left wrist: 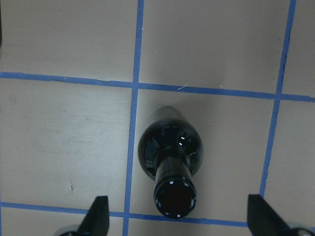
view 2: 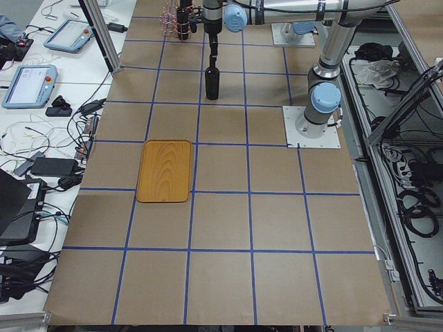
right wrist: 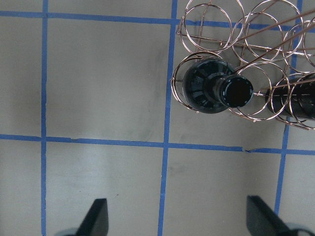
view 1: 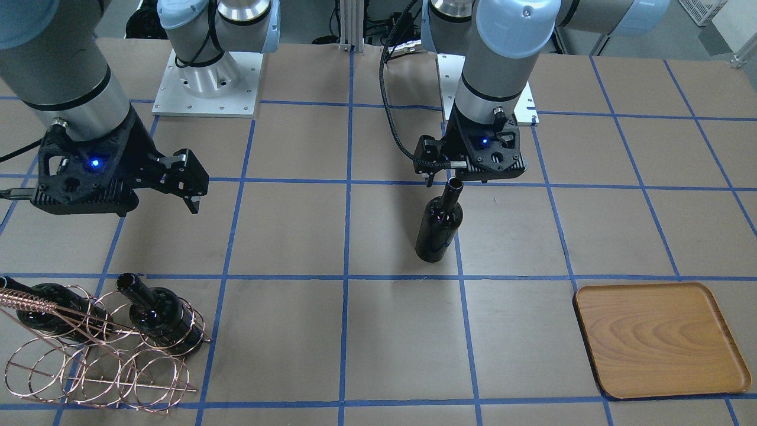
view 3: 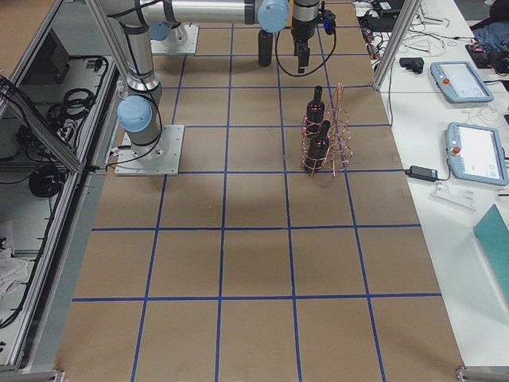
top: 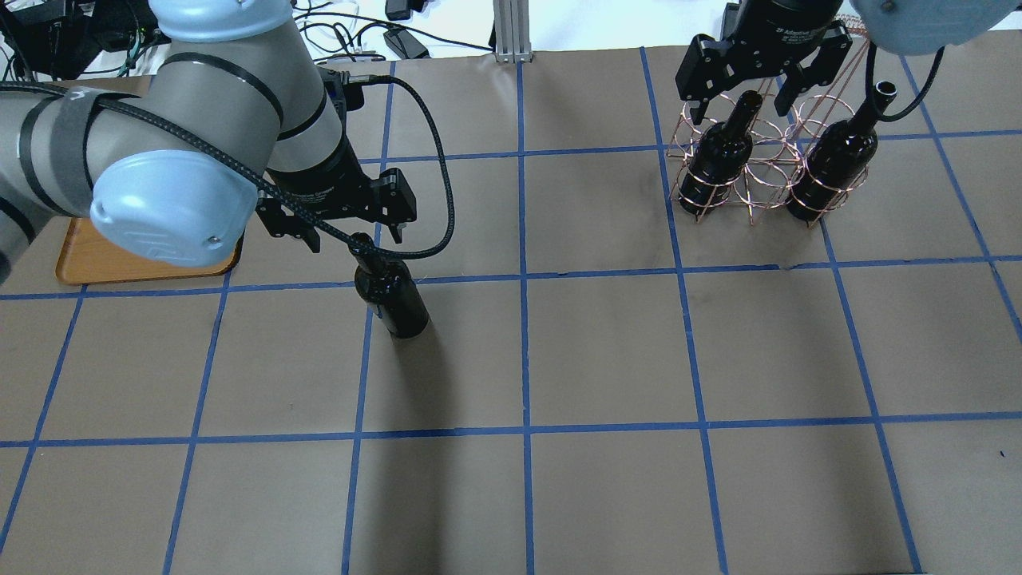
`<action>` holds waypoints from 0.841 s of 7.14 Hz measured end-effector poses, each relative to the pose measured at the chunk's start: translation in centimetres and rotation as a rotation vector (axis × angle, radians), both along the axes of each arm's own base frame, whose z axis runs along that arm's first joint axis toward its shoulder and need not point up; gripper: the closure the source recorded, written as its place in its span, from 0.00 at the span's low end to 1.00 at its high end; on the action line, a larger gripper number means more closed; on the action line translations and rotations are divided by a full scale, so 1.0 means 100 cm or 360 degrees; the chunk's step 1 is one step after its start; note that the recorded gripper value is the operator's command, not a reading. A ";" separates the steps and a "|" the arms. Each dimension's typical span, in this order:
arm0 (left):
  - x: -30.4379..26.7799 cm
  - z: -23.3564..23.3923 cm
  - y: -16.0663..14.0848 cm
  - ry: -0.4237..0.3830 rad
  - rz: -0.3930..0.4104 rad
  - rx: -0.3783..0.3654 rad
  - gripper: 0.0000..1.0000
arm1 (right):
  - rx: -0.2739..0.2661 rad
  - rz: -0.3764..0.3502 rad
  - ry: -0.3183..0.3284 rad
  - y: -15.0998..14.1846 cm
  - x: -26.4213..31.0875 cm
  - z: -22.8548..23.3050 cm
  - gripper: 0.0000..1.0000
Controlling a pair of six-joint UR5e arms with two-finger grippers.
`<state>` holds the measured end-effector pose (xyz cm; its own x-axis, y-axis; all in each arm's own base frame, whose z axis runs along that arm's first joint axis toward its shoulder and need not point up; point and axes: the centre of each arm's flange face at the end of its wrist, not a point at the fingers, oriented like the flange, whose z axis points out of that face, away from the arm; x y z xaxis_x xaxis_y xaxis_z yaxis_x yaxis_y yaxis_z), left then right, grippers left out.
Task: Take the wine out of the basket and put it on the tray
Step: 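Grasp the standing bottle with the left gripper and carry it over the tray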
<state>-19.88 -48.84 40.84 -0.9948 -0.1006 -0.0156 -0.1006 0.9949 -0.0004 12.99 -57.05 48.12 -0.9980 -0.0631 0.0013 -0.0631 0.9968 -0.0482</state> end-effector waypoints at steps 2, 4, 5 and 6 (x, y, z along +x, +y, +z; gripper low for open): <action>0.004 -0.017 -0.013 0.0007 0.0021 0.0017 0.00 | 0.0002 -0.0003 0.0010 0.006 0.000 0.001 0.00; 0.005 -0.026 -0.018 0.0010 0.0032 0.0048 0.03 | 0.0000 0.0011 0.0021 0.011 0.000 0.004 0.00; 0.005 -0.029 -0.018 0.0010 0.0039 0.0062 0.13 | 0.0002 0.0013 0.0024 0.011 0.000 0.004 0.00; 0.005 -0.031 -0.018 0.0010 0.0046 0.0072 0.20 | 0.0000 0.0014 0.0024 0.012 0.000 0.005 0.00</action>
<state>-19.41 -50.64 37.73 -0.9916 -0.1284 -0.0146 -0.1289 0.9906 0.0452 12.95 -55.86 48.60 -0.9973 -0.0719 0.0163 -0.0726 0.9962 -0.0475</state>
